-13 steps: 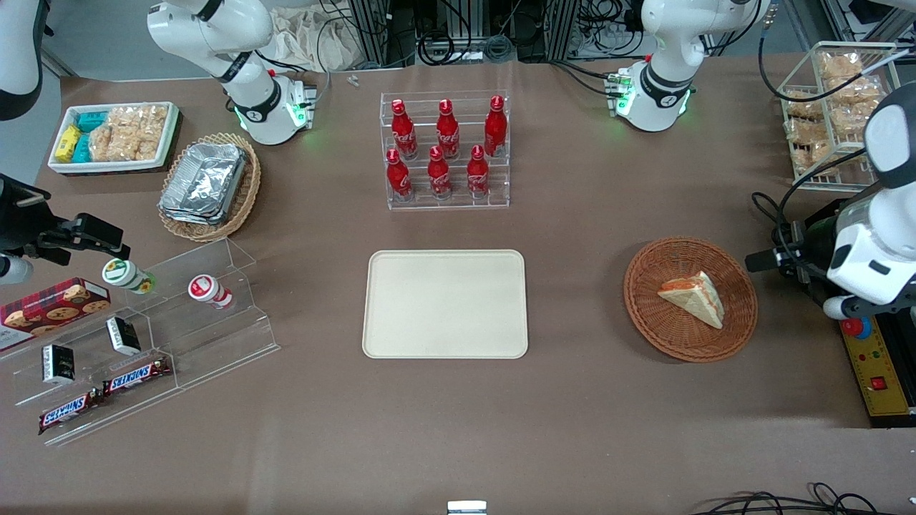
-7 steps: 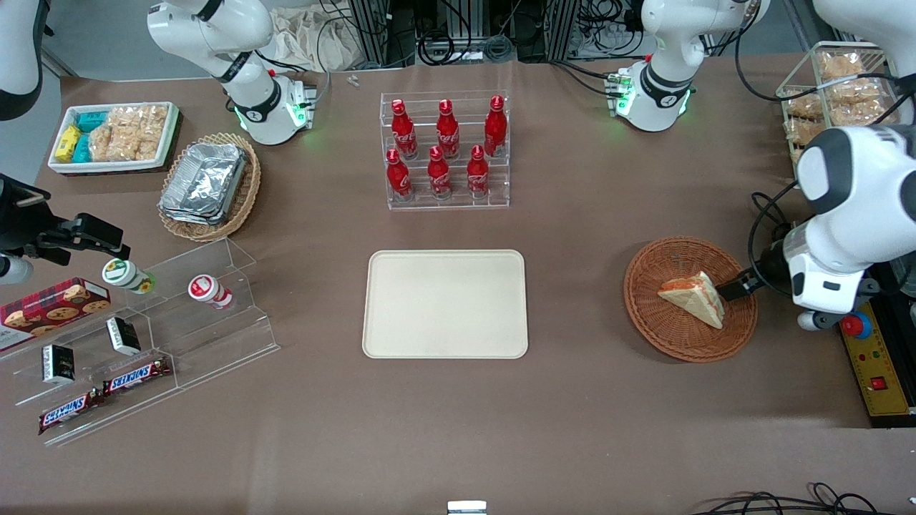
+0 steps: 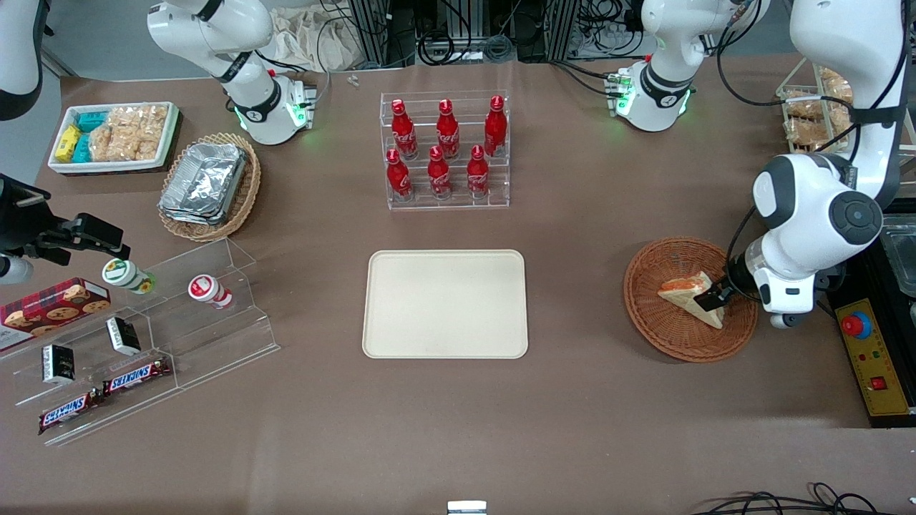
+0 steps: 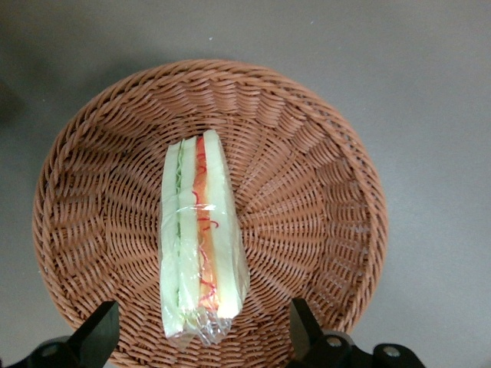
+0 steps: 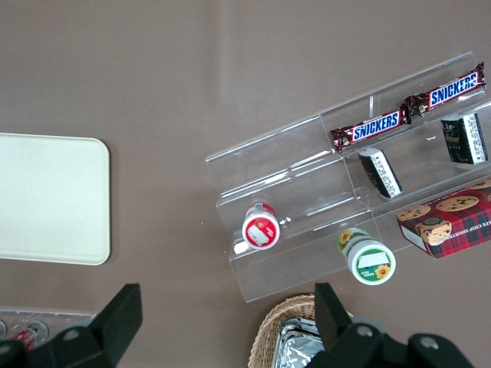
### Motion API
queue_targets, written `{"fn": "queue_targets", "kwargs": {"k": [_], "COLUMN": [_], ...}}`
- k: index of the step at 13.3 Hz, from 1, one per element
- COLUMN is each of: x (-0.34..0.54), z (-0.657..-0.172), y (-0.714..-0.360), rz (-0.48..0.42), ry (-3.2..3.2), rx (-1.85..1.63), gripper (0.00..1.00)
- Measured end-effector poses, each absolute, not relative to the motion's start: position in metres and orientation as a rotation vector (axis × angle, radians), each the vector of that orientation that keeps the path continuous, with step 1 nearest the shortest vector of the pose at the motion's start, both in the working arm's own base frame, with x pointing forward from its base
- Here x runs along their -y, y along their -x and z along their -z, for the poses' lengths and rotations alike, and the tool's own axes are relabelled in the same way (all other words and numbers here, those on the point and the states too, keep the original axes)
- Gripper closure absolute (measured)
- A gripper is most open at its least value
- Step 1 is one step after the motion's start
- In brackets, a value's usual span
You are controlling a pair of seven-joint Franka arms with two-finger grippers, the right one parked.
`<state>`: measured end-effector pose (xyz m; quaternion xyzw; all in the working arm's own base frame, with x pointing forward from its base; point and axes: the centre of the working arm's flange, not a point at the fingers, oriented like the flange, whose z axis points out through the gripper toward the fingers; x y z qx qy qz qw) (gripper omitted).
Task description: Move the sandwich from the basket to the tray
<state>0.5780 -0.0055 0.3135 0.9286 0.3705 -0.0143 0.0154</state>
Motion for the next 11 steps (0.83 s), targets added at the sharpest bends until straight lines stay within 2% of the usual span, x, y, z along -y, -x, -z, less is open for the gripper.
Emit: {"fn": "queue_targets", "kwargs": {"k": [9,11], "x": [0.0,0.0], "z": [-0.257,-0.246], "y": [-0.571,-0.572], "rz": [0.116,0.112], "ry": [-2.888,-2.882], "rx": [-1.187,-1.197], "gripper": [0.0,0.05]}}
